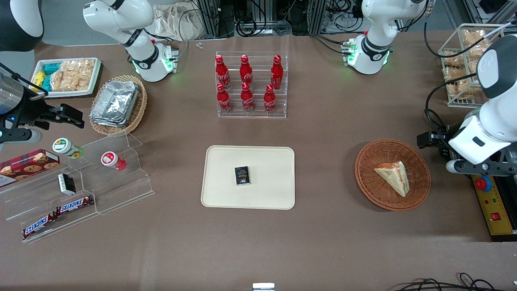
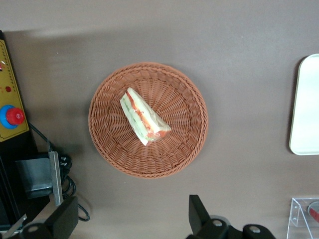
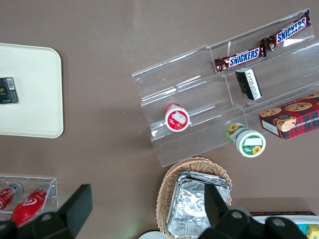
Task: Place sandwich from basket to tray
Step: 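Lower the open left gripper toward the wrapped sandwich in the basket, then close the left gripper on the sandwich's wrapped edge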
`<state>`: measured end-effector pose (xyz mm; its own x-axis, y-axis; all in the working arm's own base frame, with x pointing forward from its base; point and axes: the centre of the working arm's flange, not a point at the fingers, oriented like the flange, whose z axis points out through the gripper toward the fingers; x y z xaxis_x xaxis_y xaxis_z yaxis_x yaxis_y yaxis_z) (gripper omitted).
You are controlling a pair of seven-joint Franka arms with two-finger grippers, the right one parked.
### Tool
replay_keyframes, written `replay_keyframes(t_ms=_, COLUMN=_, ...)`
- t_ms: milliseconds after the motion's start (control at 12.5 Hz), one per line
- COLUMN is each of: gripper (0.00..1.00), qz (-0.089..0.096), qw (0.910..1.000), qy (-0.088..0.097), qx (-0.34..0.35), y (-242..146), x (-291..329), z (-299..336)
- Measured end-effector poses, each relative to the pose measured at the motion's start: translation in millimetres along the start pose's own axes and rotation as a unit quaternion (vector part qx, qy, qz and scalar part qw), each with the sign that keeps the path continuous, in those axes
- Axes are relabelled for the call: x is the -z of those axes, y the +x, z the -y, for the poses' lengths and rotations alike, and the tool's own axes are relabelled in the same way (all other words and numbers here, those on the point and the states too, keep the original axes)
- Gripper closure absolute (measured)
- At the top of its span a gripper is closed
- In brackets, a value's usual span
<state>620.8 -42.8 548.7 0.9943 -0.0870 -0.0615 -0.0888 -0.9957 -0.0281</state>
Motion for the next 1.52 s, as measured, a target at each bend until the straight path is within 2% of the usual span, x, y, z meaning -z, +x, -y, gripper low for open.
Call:
replay_keyframes(t_ms=160, gripper=0.0, qz=-0.002, qw=1.0, qy=0.0, qx=0.002, y=2.6, x=1.0, z=1.2)
replay_keyframes(t_ms=400, gripper=0.0, qz=0.007, qw=1.0, qy=0.003, qx=0.006, y=7.4, x=-10.4, z=2.6)
replay_keyframes(t_ms=560, gripper=0.0, qz=0.018, qw=0.9984, qy=0.003, qx=0.053, y=15.7, x=-29.6, z=7.6)
replay_keyframes(t_ms=640, gripper=0.0, qz=0.014, qw=0.9949, qy=0.003, qx=0.1, y=22.1, x=-40.7, z=9.7)
replay_keyframes(t_ms=800, gripper=0.0, qz=-0.008, qw=0.9774, qy=-0.003, qx=0.211, y=33.3, x=-76.6, z=9.1)
replay_keyframes(t_ms=880, gripper=0.0, qz=-0.015, qw=0.9637, qy=-0.009, qx=0.266, y=35.1, x=-96.2, z=7.2)
replay_keyframes(t_ms=960, gripper=0.0, qz=-0.018, qw=0.9492, qy=-0.014, qx=0.314, y=34.9, x=-113.1, z=5.6)
replay_keyframes(t_ms=1040, gripper=0.0, qz=-0.016, qw=0.9387, qy=-0.015, qx=0.344, y=33.5, x=-127.8, z=4.7)
replay_keyframes(t_ms=1200, gripper=0.0, qz=-0.011, qw=0.9296, qy=-0.015, qx=0.368, y=29.3, x=-159.5, z=3.5)
replay_keyframes(t_ms=1520, gripper=0.0, qz=0.002, qw=0.9243, qy=-0.01, qx=0.382, y=15.5, x=-232.9, z=10.0)
